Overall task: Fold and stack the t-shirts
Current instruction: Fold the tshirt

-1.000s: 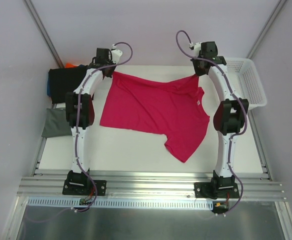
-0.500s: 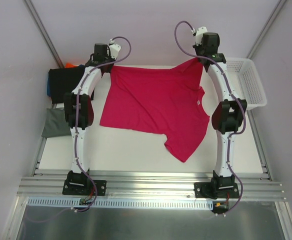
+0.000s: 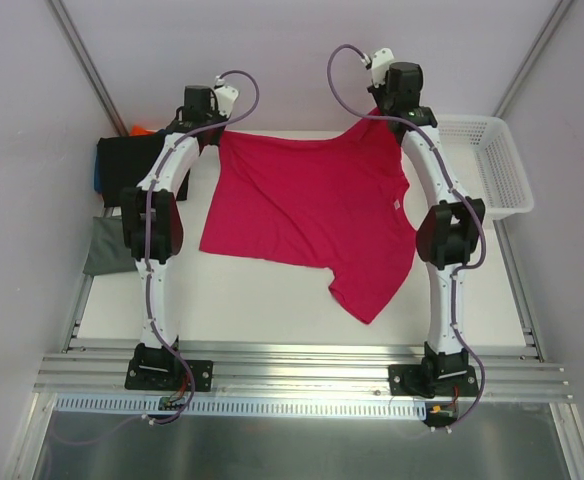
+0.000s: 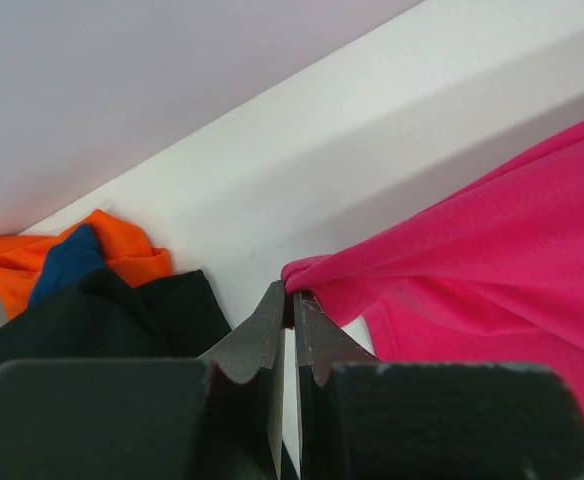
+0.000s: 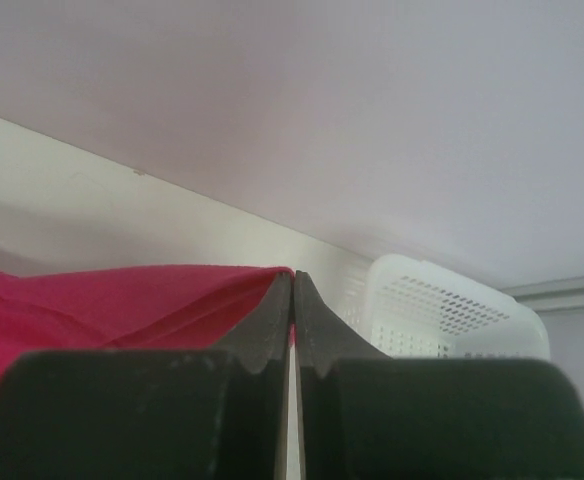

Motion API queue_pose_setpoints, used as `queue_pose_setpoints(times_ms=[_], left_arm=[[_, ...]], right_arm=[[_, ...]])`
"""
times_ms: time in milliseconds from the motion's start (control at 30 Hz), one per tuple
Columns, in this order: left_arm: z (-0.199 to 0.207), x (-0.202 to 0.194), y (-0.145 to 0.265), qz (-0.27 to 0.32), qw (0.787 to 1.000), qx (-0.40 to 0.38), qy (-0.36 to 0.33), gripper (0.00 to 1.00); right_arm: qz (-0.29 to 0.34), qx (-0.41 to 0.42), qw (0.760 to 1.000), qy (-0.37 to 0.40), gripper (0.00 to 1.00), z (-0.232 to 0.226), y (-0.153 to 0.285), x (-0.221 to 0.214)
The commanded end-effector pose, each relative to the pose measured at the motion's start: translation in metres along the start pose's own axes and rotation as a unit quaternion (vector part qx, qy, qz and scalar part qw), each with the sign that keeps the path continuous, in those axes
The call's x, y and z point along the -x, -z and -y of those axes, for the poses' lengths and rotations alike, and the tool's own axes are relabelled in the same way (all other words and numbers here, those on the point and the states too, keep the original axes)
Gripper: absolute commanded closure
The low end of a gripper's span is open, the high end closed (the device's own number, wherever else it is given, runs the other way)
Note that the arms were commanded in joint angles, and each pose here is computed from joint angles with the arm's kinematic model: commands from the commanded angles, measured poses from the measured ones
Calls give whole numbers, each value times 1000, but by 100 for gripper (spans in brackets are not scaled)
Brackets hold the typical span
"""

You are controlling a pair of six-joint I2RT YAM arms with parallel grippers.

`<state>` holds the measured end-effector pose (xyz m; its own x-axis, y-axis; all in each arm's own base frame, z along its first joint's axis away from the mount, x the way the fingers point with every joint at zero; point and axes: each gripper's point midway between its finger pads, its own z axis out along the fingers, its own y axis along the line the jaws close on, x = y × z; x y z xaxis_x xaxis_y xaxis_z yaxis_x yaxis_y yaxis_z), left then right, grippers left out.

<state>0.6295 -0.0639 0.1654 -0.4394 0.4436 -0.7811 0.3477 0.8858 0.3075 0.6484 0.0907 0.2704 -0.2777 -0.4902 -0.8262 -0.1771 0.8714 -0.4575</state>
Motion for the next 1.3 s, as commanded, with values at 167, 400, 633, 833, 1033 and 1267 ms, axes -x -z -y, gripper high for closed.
queue_pose_setpoints(times_ms=[167,400,633,833,1033,1267], left_arm=[[-21,29,37,33,999,28,11,100],[-21,29,36,34,999,27,19,100],[-24,15,36,17,999,32,18,100],[-55,20,35,24,997,68,3,100],[-76,54,29,63,993,89,-46,100],[-82,66,22,79,989,95,-84,100]], right_arm=[[86,-11,996,26,99,2,14,60],[76,-13,997,24,99,-1,11,53],[61,-7,998,30,100,-3,15,45],[51,-11,998,21,99,3,16,37],[49,-13,999,20,100,4,17,38],[49,-15,999,17,100,5,18,38]])
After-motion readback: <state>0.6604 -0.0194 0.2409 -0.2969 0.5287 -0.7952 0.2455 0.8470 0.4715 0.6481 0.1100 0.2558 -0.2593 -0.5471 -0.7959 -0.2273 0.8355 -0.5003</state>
